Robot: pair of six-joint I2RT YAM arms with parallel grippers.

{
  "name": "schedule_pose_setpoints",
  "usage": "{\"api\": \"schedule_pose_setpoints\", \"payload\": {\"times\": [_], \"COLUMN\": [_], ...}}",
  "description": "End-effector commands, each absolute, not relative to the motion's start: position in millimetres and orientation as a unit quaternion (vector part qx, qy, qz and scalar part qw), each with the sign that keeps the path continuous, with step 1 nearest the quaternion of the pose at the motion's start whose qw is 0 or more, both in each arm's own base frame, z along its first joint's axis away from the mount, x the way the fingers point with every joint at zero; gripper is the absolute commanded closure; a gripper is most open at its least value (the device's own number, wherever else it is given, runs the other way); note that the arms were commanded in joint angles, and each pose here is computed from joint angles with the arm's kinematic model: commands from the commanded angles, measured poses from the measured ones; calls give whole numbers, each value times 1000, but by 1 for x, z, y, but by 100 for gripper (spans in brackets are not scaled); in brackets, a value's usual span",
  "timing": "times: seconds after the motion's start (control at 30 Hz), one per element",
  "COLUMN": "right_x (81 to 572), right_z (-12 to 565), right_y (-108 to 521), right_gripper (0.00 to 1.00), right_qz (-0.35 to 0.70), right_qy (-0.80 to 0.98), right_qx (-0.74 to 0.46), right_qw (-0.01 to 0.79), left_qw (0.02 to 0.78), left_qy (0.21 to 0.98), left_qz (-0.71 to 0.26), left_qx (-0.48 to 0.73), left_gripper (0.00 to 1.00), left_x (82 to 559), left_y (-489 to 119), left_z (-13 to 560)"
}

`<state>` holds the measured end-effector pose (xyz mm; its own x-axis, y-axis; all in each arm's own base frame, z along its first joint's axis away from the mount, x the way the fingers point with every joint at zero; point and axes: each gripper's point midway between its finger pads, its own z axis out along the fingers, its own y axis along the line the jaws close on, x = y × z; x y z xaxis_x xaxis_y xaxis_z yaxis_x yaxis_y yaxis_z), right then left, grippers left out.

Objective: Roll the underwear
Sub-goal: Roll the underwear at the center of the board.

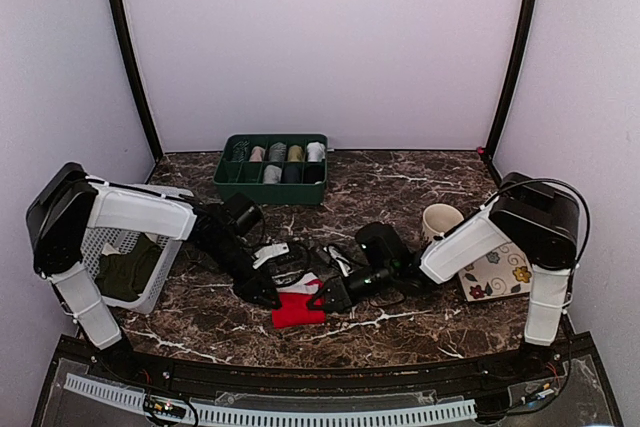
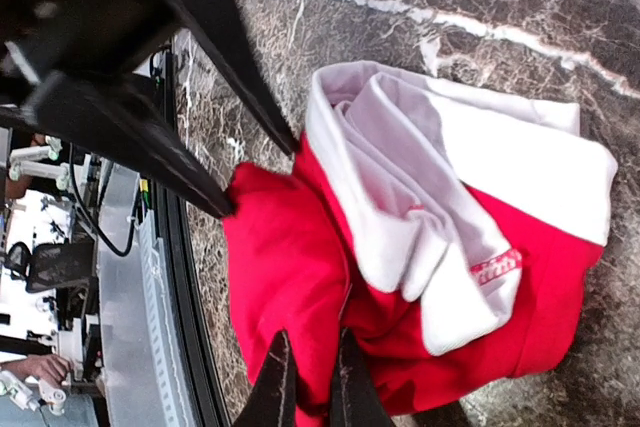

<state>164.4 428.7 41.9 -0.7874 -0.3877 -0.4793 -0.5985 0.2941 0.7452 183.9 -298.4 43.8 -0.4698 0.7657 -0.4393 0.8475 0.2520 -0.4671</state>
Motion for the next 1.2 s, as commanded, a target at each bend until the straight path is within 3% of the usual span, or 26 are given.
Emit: {"api": "schedule_pose_setpoints", "payload": {"times": [0.0, 0.1, 0.23, 0.7, 1.17], "right_x": [156, 156, 158, 161, 160], "right_z": [10, 0, -8, -21, -27], "right_y": [418, 416, 412, 410, 406], "right_gripper": [100, 100, 100, 100, 100], "right_qz": [471, 455, 432, 401, 388], "right_qy": [838, 852, 870, 889, 894], "right_qx": [-276, -257, -236, -213, -212], "right_qw": [23, -9, -33, -59, -64], "left_qw": [212, 287, 327, 285, 291], "left_qy": [789, 763, 727, 722, 722], "left_qz": [-260, -250, -203, -116, -105], "left_qx": [514, 522, 569, 619, 619], "left_gripper": [58, 48, 45, 45, 45], "left_x": [216, 212, 185, 167, 164], "left_y": [-283, -279, -282, -312, -304], "left_z": [86, 111, 112, 57, 53]}}
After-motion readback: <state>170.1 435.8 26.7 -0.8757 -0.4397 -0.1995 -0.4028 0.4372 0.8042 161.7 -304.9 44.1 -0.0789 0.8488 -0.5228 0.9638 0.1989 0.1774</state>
